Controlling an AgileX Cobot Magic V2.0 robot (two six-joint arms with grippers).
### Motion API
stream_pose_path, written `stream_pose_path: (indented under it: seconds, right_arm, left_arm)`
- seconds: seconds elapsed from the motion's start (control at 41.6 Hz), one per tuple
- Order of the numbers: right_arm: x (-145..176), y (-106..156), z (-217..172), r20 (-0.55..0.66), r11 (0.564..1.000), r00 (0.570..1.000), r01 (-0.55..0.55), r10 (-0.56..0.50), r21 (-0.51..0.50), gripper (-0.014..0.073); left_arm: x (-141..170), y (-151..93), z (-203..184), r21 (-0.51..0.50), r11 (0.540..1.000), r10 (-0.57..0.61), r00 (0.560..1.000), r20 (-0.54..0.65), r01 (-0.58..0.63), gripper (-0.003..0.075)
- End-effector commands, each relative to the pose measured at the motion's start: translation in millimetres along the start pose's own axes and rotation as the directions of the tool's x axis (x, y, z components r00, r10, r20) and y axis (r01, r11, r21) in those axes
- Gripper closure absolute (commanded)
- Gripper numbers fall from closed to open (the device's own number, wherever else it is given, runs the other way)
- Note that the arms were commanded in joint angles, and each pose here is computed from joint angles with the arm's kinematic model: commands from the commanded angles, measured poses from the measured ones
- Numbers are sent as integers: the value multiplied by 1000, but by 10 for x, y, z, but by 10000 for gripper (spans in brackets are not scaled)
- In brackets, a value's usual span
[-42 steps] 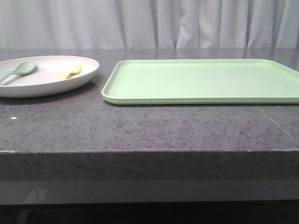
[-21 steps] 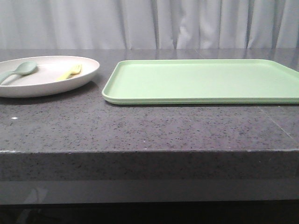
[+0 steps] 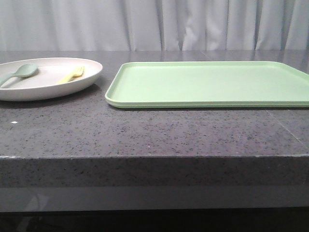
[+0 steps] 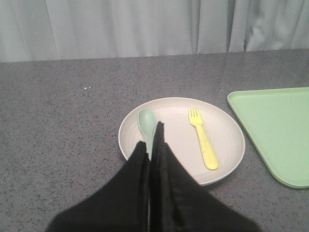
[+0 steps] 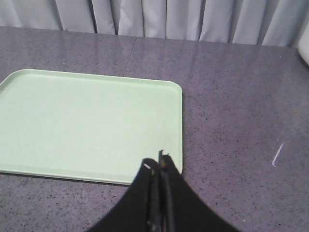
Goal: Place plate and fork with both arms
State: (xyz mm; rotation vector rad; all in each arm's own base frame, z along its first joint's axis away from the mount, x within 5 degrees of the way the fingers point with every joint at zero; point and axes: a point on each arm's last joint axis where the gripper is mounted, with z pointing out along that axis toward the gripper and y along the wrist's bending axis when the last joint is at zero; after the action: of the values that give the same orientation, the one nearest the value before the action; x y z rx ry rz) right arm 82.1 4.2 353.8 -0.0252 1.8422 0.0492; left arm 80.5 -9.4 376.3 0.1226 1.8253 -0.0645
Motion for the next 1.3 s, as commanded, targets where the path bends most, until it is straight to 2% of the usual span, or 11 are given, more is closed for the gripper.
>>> stream_pose_path:
  seconds: [0.0,0.24,0.312,0.36,0.384,0.504,0.528,0.6,0.912,1.056,1.273]
  right_arm:
    - [-142,-11,-12,81,1000,997,14,-15,15,662]
    - [-132,-10,-12,70,1000,997,13,-14,14,662]
    - [-132,-10,-12,70,1000,997,13,-14,14,620]
    - [-137,-11,-12,76,1000,997,15,-16,15,523]
    - [-140,-14,-12,79,1000,997,19,-21,18,445]
    - [-143,-21,-13,81,999,996,33,-35,28,130]
    - [-142,-20,-13,81,999,996,32,-34,27,85]
    - [-142,-21,-13,81,999,996,32,-34,27,27]
    - [-142,-21,-13,81,999,996,32,-34,27,22]
    - [-142,-21,-13,81,999,996,32,-34,27,22]
    - [-141,-21,-13,80,999,996,32,-34,27,22]
  left_arm:
    - [-159,5,-15,-2,1000,-13,996,87,13,741]
    - [-160,5,-15,-3,1000,-13,996,89,13,739]
    - [-165,6,-16,-3,1000,-13,996,94,13,712]
    - [-168,6,-16,-3,1000,-13,995,97,13,646]
    - [-168,7,-16,-5,1000,-10,995,97,11,604]
    - [-172,19,-16,-19,1000,10,995,101,-8,274]
    - [-172,19,-16,-19,1000,10,995,101,-8,216]
    - [-172,19,-16,-19,1000,10,995,101,-8,138]
    - [-172,19,-16,-19,1000,10,995,101,-8,134]
    - [-151,-14,8,22,999,-49,995,91,48,134]
    - [-190,4,178,9,1000,-20,998,-60,21,134]
